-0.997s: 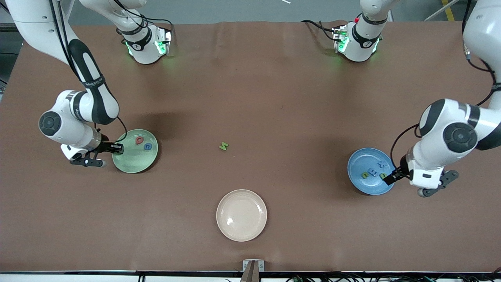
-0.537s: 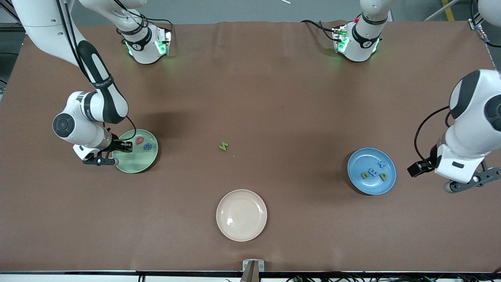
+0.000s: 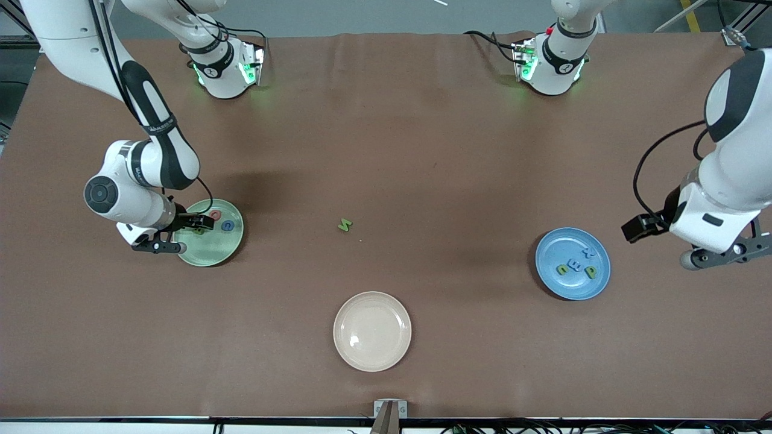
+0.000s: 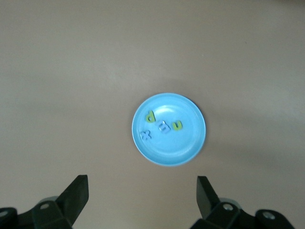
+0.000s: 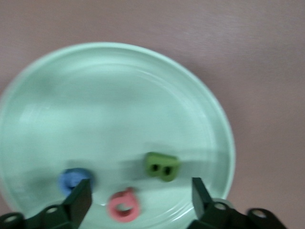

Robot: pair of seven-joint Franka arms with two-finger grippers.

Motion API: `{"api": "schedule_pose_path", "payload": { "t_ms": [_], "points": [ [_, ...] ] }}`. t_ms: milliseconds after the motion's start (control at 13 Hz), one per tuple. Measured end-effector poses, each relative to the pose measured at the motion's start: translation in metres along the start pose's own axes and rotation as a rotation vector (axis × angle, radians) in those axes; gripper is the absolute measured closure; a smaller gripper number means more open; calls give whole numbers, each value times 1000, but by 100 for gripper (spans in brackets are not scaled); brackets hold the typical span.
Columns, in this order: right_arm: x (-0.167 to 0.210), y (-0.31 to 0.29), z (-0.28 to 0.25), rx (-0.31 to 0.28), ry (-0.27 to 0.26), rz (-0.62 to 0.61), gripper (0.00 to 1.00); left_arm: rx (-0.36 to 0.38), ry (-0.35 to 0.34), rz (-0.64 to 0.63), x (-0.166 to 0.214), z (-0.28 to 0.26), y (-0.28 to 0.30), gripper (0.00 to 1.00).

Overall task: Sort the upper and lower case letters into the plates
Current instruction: 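Retract the left arm while the right gripper reaches the green N, then grasp the green N with the right gripper and carry it to the green plate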

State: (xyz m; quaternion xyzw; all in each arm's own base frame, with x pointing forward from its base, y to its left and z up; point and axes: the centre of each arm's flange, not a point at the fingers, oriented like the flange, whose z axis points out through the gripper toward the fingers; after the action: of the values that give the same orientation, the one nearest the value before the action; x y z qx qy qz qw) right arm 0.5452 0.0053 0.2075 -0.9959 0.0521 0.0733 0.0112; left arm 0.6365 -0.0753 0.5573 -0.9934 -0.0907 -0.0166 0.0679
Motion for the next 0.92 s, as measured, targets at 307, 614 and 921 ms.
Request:
{"api": "schedule_pose_path", "payload": {
  "t_ms": [307,614,921],
  "points": [
    [-28,-160,-36,1,53,184,0,-68,11,37,-28,-51,-46,0],
    [-75,-284,-28,50,107,275,0,-122,-24,58,-62,-52,-80,0],
    [-77,-334,8,74,146,345,0,-122,1,98,-89,-65,-69,0]
  ]
}}
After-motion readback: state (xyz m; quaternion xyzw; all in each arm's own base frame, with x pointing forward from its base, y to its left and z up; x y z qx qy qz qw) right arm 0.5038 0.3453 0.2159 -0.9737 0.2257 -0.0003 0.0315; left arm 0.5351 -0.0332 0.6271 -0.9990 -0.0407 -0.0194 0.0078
